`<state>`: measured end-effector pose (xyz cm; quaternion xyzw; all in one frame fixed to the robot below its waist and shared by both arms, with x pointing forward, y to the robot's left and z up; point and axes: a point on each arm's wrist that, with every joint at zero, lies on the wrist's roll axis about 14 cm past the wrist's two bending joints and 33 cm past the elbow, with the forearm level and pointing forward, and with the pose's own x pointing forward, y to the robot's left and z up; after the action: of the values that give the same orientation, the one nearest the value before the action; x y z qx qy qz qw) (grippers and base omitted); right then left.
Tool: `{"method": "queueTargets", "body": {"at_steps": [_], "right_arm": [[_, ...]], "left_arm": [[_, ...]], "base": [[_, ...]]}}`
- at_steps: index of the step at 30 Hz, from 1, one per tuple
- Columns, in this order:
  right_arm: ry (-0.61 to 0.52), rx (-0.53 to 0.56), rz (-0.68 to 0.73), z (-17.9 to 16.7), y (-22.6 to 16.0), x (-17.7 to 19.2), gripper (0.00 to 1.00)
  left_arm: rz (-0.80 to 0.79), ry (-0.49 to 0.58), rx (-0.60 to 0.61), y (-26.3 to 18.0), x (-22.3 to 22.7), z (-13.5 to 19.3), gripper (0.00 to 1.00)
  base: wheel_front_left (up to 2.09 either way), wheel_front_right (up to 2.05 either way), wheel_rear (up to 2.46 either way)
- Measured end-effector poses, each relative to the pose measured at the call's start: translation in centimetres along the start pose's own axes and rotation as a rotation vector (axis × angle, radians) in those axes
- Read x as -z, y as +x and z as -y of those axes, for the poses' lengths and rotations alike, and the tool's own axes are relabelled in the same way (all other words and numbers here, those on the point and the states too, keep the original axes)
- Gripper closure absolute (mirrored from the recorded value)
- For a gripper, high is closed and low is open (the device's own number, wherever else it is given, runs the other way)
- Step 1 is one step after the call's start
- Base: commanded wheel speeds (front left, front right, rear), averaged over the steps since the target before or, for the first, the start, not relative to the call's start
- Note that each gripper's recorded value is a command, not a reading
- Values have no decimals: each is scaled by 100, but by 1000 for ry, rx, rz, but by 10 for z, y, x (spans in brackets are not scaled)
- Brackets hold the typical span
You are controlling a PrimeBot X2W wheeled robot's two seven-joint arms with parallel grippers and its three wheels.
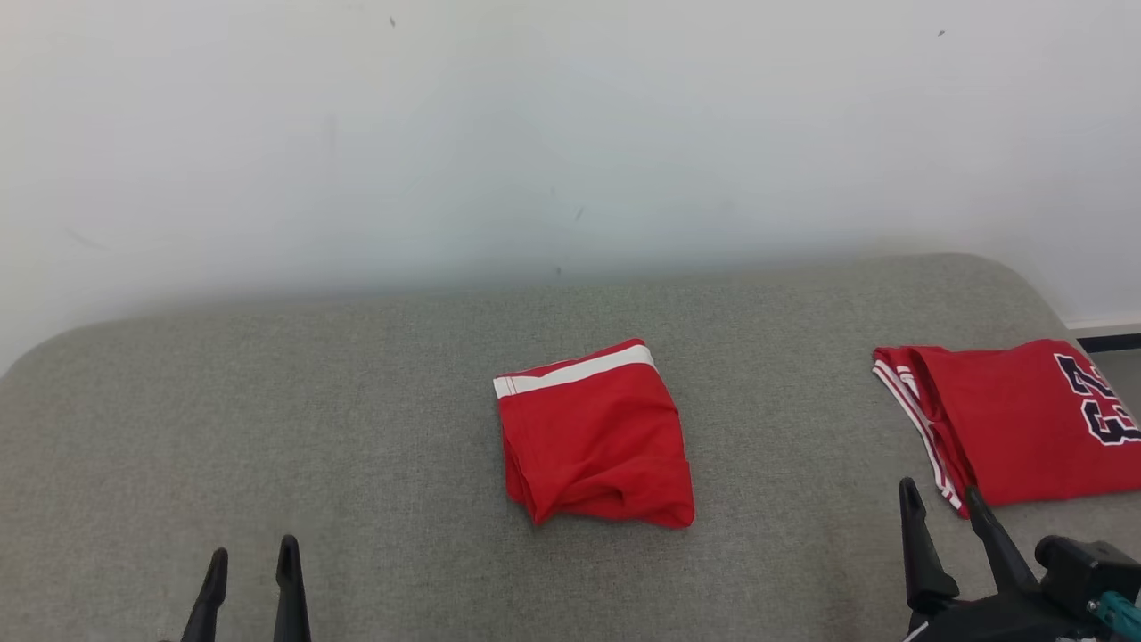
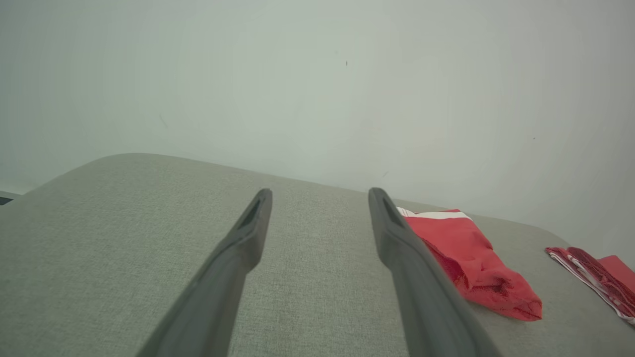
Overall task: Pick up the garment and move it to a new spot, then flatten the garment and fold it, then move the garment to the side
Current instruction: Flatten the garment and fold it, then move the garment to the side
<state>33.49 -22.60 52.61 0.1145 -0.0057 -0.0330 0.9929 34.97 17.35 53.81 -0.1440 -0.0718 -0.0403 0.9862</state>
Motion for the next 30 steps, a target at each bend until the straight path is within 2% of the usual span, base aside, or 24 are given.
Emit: {"method": "queueTargets", "body": {"at_steps": [6,12,30], "right_arm": [[-75,62,-44,21,-18,18,0],[-113,59,-102,21,-24,33,0],[-120,28,-122,10,-19,29,0]], "left_arm": [[-71,30,16,-14,23,-3,0],[-153,51,-14,-29,47,-17,0],[-150,60,-38,-32,45,-22,0]], "base": [[0,0,0],[0,0,0],[0,0,0]]}}
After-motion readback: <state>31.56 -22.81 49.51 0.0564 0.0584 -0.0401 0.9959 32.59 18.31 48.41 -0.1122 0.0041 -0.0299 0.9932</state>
